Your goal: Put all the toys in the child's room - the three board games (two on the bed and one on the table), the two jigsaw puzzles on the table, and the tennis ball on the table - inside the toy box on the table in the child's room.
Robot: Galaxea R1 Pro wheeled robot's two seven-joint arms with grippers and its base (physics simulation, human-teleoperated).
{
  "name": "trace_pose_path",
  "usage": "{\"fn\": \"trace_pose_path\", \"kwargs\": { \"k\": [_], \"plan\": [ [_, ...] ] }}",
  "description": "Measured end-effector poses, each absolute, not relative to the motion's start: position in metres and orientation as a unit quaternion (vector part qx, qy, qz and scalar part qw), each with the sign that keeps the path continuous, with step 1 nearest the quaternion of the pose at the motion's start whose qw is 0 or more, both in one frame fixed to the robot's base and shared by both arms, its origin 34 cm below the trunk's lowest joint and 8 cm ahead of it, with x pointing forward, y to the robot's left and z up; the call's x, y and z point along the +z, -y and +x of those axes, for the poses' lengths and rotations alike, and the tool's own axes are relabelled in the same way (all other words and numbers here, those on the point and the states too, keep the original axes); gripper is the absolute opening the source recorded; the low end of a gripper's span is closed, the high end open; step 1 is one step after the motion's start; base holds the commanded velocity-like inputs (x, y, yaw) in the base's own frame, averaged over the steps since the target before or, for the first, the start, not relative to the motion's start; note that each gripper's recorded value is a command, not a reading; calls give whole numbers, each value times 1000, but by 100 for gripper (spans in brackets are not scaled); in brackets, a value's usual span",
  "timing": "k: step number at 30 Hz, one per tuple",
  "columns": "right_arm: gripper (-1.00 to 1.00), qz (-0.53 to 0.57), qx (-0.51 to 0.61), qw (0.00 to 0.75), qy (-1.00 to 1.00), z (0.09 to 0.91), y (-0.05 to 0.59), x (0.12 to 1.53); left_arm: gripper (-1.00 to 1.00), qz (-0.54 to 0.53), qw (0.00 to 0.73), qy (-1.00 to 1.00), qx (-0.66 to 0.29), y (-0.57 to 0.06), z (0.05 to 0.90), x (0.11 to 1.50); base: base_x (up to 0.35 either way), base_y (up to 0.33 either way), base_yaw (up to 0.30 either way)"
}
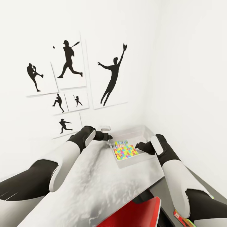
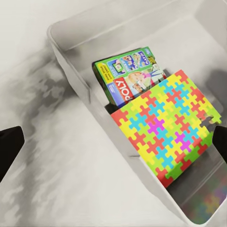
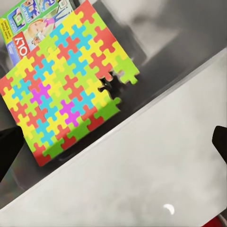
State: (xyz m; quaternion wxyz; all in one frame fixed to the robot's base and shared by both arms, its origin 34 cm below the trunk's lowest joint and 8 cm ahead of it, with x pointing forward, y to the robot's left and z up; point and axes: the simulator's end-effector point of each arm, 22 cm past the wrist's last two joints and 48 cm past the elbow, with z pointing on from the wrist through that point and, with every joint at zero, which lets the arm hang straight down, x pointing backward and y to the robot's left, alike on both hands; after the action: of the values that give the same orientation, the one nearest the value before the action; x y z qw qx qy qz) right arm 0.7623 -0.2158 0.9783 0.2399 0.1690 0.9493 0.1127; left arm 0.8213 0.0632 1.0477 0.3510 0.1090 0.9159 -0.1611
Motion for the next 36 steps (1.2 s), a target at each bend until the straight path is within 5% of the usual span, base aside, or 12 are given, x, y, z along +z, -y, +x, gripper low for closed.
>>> {"fn": "trace_pose_path", "kwargs": {
  "k": [36],
  "plan": [
    [100, 177, 106, 209, -956, 758, 216, 933, 100, 81, 316, -928, -178, -59, 826, 1024, 0, 0, 0]
  ]
}}
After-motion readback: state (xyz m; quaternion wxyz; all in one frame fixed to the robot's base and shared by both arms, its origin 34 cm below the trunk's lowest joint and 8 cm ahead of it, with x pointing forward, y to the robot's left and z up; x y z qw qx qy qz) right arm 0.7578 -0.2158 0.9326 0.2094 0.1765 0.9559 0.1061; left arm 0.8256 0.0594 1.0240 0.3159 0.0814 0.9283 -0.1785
